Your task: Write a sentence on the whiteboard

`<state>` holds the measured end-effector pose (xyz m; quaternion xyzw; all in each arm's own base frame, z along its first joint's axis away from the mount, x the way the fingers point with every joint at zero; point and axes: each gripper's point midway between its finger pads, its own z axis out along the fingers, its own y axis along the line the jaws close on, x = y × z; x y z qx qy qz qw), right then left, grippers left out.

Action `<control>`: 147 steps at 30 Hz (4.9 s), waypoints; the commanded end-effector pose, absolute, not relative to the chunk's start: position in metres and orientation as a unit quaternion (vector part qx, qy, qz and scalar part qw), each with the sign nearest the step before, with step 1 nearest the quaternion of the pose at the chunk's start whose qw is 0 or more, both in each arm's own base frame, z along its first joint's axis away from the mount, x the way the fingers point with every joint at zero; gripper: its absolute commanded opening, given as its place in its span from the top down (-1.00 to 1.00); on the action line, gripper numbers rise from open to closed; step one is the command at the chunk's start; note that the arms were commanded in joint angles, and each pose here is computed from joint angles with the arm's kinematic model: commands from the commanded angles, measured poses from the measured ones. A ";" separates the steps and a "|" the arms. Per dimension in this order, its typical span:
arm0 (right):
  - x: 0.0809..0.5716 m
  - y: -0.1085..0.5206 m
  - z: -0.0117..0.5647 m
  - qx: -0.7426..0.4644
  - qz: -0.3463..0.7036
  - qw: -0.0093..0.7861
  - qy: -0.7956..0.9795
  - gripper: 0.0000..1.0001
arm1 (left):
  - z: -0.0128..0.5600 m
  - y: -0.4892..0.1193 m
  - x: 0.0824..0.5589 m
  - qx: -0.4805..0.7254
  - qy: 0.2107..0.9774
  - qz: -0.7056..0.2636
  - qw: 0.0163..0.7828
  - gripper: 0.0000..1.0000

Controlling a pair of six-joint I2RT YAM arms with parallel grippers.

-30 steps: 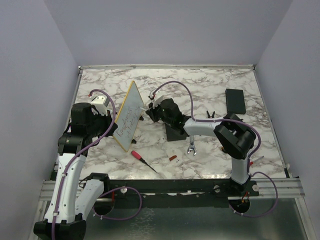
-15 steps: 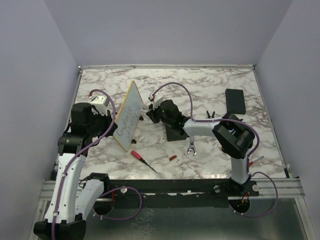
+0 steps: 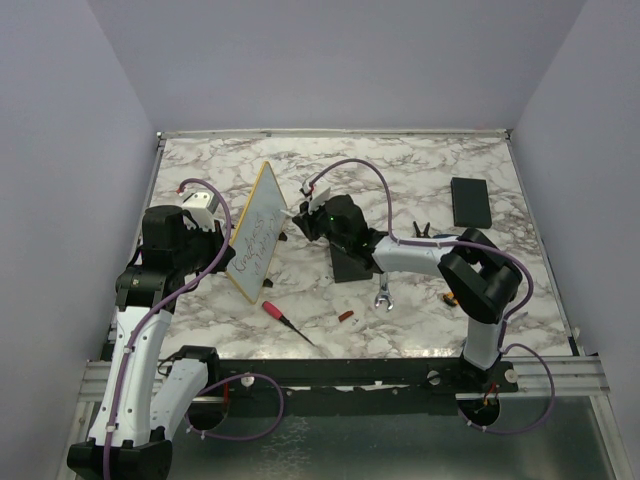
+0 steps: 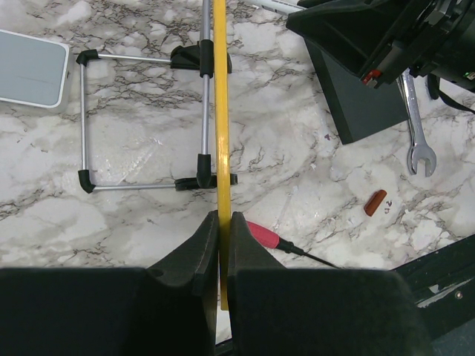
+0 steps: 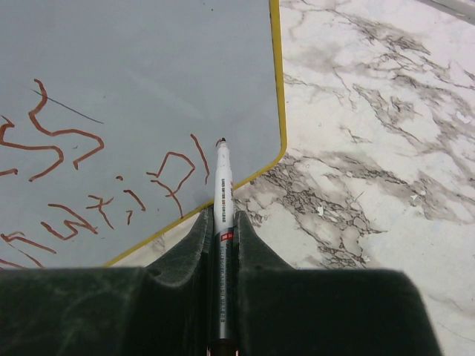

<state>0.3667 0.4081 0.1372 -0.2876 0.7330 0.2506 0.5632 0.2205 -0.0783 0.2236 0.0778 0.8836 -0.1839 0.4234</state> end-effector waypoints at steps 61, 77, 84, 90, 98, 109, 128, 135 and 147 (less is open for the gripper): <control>0.374 0.420 0.141 -0.290 0.259 0.568 0.725 0.99 | 0.222 -0.084 0.215 0.090 0.883 -0.195 0.417 1.00; 0.381 0.387 0.129 -0.268 0.236 0.556 0.751 0.99 | 0.222 -0.084 0.215 0.091 0.882 -0.196 0.419 1.00; 0.378 0.397 0.121 -0.282 0.253 0.541 0.751 0.99 | 0.222 -0.084 0.215 0.091 0.882 -0.196 0.419 1.00; 0.376 0.407 0.115 -0.301 0.268 0.528 0.747 0.99 | 0.222 -0.084 0.215 0.091 0.882 -0.196 0.418 1.00; 0.376 0.414 0.112 -0.308 0.275 0.523 0.746 0.99 | 0.222 -0.084 0.215 0.091 0.883 -0.196 0.417 1.00; 0.384 0.416 0.113 -0.301 0.266 0.533 0.745 0.99 | 0.222 -0.084 0.215 0.091 0.882 -0.196 0.419 1.00; 0.397 0.414 0.132 -0.278 0.253 0.562 0.736 0.99 | 0.223 -0.084 0.215 0.091 0.882 -0.196 0.419 1.00; 0.394 0.414 0.137 -0.283 0.260 0.565 0.730 0.99 | 0.222 -0.084 0.215 0.091 0.882 -0.196 0.419 1.00; 0.383 0.418 0.133 -0.298 0.276 0.556 0.725 0.99 | 0.222 -0.085 0.215 0.091 0.882 -0.197 0.418 1.00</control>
